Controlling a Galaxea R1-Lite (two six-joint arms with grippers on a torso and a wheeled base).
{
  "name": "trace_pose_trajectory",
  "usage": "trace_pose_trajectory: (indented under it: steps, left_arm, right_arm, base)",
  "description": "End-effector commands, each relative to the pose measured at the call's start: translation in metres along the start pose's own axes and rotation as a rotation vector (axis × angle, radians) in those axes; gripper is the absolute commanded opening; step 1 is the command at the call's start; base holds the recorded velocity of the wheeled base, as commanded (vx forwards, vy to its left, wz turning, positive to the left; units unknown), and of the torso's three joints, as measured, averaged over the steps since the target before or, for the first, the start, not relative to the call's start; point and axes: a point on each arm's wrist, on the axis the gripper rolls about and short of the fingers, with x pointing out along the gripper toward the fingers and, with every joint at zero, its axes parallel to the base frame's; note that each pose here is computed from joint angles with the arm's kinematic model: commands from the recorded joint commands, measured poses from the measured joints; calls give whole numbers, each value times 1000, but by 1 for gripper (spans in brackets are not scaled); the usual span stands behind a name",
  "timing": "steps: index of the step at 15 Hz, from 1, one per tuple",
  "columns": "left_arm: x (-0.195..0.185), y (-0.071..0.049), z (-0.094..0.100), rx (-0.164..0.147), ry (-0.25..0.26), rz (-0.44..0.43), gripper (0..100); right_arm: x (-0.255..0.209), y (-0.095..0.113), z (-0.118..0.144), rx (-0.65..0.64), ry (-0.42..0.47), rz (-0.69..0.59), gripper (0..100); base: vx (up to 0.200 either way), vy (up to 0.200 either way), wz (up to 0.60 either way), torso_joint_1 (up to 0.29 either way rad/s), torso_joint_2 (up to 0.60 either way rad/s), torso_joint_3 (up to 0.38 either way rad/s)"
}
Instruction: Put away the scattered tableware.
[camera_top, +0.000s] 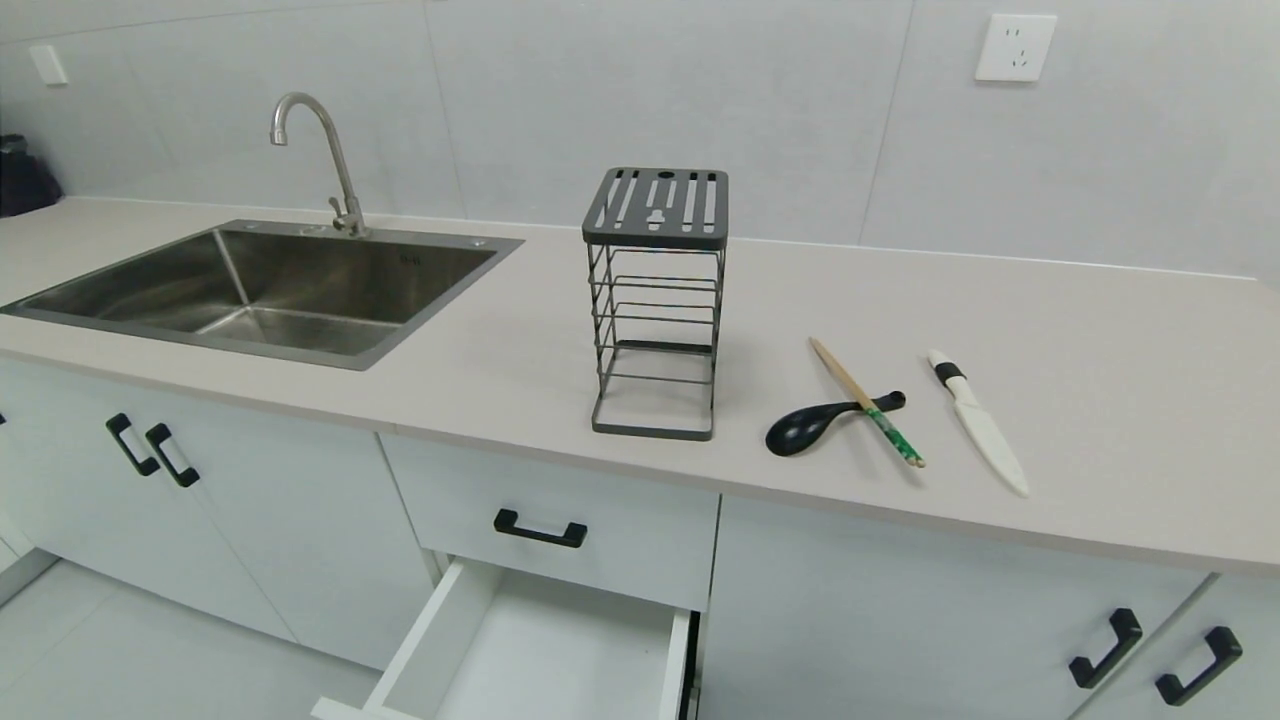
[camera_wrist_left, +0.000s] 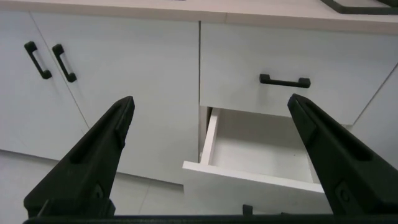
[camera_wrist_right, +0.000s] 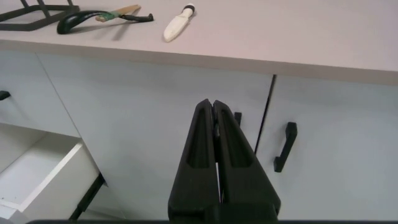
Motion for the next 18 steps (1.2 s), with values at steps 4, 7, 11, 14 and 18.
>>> trace_pose_trajectory:
  steps: [4,7,11,14,18]
  left_arm:
    - [0,0,0,0,0,0,100]
    - [0,0,0,0,1,1,100]
    - [0,0,0,0,0,1,100]
    - [0,0,0,0,1,0,100]
    - [0,0,0,0,1,0,100]
  right_arm:
    - [0,0,0,0,2,1,0]
    - [0,0,0,1,2,1,0]
    - [0,0,0,0,2,1,0]
    - [0,0,0,3,3,1,0]
    - [0,0,0,-2,0,1,0]
  base:
    - [0,0,0,110,-217,-102]
    - [0,0,0,245,-466,-225]
    - [0,0,0,273,-526,-256]
    - [0,0,200,290,-561,-269]
    - [0,0,0,228,-433,-212]
